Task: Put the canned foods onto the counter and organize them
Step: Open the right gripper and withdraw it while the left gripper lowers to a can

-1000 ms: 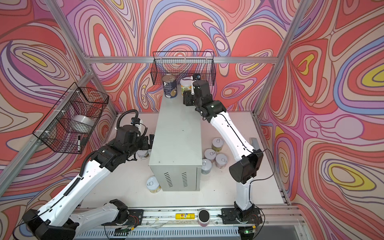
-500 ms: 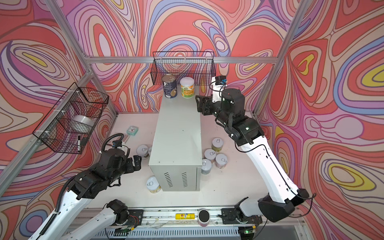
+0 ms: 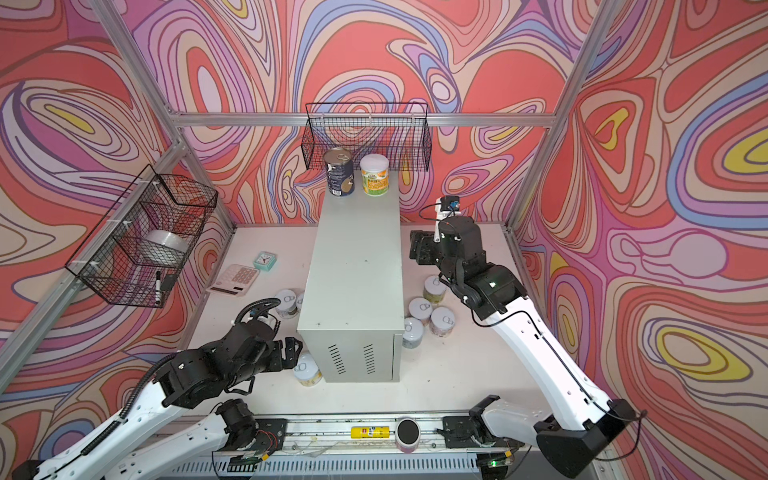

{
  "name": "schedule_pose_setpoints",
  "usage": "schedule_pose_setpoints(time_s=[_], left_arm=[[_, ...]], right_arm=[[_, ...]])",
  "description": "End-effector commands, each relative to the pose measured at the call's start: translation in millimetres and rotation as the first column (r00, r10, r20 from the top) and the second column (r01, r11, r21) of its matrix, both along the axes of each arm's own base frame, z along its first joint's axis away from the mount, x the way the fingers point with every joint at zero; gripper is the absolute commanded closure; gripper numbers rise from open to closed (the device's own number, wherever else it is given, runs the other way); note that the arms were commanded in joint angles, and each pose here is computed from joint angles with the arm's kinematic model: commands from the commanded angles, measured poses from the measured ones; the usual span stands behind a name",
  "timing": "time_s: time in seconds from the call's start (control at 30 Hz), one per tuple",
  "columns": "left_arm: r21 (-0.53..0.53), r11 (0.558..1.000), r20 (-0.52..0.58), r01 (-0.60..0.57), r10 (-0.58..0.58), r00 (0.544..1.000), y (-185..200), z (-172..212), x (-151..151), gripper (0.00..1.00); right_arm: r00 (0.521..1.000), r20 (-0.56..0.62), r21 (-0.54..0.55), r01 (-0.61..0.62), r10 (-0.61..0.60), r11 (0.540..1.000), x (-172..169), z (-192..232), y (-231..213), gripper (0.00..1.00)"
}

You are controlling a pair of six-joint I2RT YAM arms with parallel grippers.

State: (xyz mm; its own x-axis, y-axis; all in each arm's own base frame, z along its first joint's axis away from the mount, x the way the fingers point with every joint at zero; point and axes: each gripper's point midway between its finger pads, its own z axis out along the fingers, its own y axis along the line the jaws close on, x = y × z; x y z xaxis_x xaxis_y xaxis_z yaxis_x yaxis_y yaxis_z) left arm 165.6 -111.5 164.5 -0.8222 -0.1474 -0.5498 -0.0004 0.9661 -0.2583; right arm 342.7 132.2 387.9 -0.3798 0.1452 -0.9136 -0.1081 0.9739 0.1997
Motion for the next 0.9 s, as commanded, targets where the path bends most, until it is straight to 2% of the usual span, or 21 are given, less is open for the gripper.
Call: schedule_pose_setpoints(time_s=[0.0, 0.2, 0.43, 0.87], left_arm=[[-0.015, 0.998, -0.013, -0.055, 0.055, 0.998, -5.3, -13.4, 1.6, 0.05], [-0.024, 0.999, -0.023, -0.036, 0.035, 0.999, -15.5, -33.2, -5.8, 0.00], [-0.076, 0.997, -0.041, -0.022, 0.019, 0.999, -24.2, -54.0, -14.3, 0.00], [-0.063, 0.995, -0.063, -0.071, 0.067, 0.996, -16.8, -88.5, -17.7, 0.02]], right_arm=[[0.995, -0.060, -0.029, 0.077, -0.078, 0.997, -6.0, -25.7, -15.8, 0.15], [0.991, -0.101, -0.044, 0.087, -0.091, 0.995, -5.0, -46.2, -16.9, 0.14], [0.989, -0.117, -0.044, 0.082, -0.087, 0.996, 1.7, -56.6, -13.1, 0.13], [0.987, -0.132, -0.047, 0.086, -0.091, 0.995, 6.5, -63.9, -12.8, 0.14]])
